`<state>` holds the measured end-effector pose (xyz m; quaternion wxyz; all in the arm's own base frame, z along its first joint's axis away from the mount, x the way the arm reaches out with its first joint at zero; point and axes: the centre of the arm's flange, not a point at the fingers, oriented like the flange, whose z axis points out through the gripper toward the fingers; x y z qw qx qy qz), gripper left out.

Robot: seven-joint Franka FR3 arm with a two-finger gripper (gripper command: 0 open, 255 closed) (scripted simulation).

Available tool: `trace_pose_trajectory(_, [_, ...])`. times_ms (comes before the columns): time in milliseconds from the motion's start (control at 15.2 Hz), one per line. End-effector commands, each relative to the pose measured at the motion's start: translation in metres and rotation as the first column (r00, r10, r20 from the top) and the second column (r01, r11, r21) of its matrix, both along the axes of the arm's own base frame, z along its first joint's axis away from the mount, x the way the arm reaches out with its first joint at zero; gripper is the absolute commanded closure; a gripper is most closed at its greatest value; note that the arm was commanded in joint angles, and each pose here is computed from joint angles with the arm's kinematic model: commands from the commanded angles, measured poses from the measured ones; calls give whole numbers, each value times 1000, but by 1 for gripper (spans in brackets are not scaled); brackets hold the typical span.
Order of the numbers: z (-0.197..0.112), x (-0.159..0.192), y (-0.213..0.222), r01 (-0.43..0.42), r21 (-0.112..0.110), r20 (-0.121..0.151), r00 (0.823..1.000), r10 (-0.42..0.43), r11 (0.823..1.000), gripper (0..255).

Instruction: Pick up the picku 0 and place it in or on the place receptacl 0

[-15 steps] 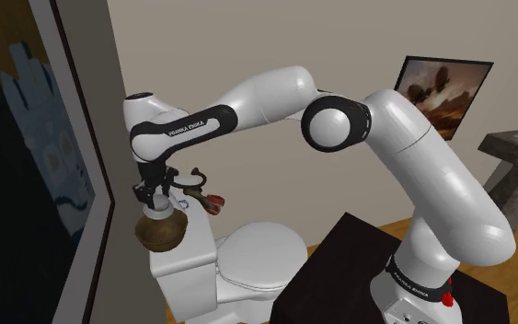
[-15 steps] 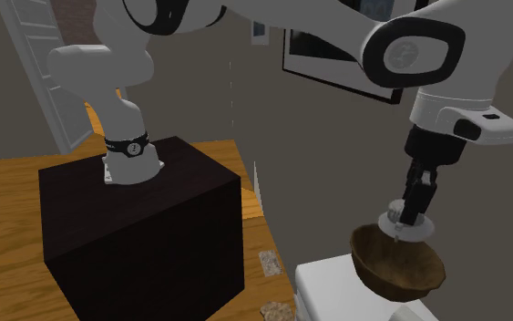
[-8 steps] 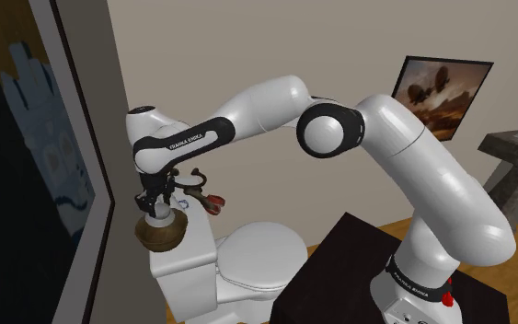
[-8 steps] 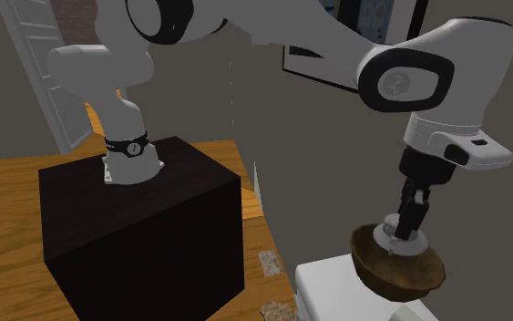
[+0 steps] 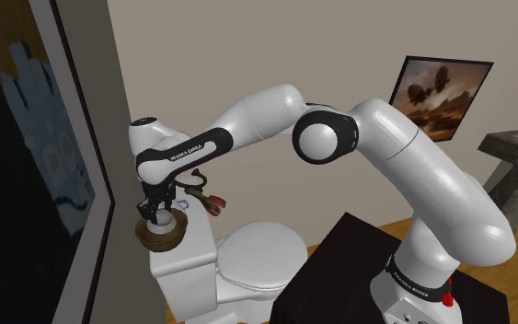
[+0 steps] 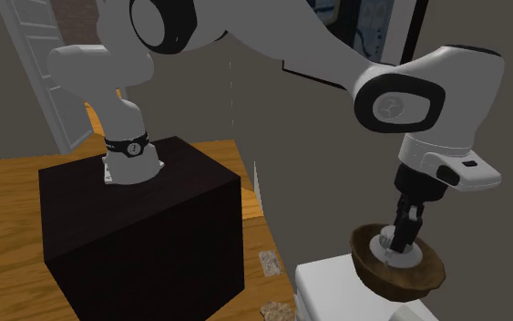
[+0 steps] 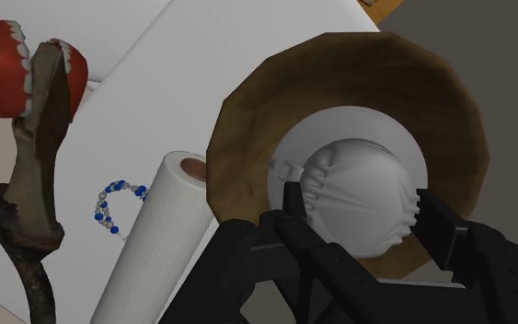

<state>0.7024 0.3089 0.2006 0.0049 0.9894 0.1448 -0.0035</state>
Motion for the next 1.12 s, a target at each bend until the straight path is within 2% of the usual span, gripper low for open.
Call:
trace_pose_trajectory(0, [-1, 0, 0, 0, 0, 1, 1000, 0, 1000, 255])
trace_pose_trajectory(264, [-1, 0, 0, 0, 0, 1, 1000, 0, 1000, 255])
trace_pose_trajectory(330, [-1, 0, 0, 0, 0, 1, 1000, 0, 1000, 0])
trace_pose_trajectory(660, [-1, 0, 0, 0, 0, 1, 1000, 0, 1000, 0])
trace_pose_trajectory(924, [49, 0, 1, 0, 0, 1, 1000, 0, 1000, 0])
trace_pose_trajectory(1056, [49, 0, 1, 0, 0, 1, 1000, 0, 1000, 0])
